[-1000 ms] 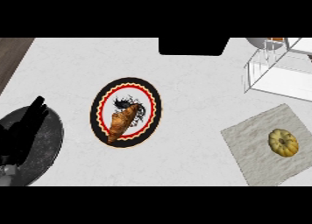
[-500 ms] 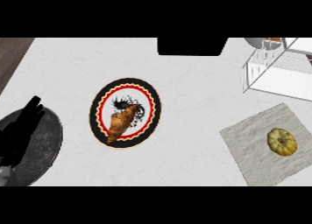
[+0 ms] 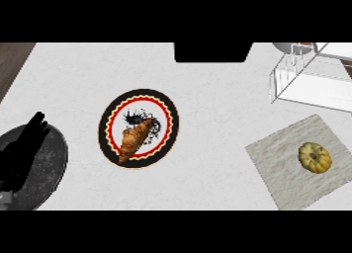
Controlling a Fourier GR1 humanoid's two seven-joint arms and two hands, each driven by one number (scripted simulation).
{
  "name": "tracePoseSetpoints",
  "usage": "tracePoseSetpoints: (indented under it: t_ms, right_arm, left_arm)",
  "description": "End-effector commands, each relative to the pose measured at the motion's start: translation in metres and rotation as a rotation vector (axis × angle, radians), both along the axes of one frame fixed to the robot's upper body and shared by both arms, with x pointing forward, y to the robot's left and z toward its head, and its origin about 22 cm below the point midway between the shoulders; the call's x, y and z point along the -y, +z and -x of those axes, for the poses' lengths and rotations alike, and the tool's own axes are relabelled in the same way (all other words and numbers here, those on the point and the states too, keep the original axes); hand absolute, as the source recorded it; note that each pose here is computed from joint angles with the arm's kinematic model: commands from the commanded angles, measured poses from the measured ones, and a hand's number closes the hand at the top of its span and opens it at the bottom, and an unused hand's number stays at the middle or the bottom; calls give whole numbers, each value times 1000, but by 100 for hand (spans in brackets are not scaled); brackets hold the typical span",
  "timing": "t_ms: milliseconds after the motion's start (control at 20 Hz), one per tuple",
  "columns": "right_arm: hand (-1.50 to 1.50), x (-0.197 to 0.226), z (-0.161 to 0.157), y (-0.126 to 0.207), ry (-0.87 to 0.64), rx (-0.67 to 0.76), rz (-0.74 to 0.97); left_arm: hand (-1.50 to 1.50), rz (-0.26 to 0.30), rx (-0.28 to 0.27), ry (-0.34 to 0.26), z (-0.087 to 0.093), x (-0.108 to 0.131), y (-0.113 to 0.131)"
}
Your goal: Pick the sweet potato from the placemat and place it in the tiered shelf
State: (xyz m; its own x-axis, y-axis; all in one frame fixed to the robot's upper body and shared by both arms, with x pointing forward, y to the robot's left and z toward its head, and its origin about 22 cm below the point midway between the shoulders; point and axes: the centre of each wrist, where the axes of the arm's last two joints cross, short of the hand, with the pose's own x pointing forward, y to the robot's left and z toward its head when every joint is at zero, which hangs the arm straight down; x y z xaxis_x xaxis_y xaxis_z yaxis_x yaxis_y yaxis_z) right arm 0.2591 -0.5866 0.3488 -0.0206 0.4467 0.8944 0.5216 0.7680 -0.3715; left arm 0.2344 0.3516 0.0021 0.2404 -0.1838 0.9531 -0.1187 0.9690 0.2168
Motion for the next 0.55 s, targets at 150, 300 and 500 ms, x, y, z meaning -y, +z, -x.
tracePoseSetpoints:
  t_ms: [150, 300, 500]
  right_arm:
    - [-150, 49, 114, 31, -68, -51, 9]
    - [-150, 55, 148, 44, -82, -91, 12]
    - [-150, 62, 175, 42, -55, -56, 23]
  left_arm:
    - [0, 5, -2, 13, 11, 3, -3]
    - [0, 9, 1, 21, 5, 0, -2]
    - [0, 9, 6, 53, 16, -18, -8]
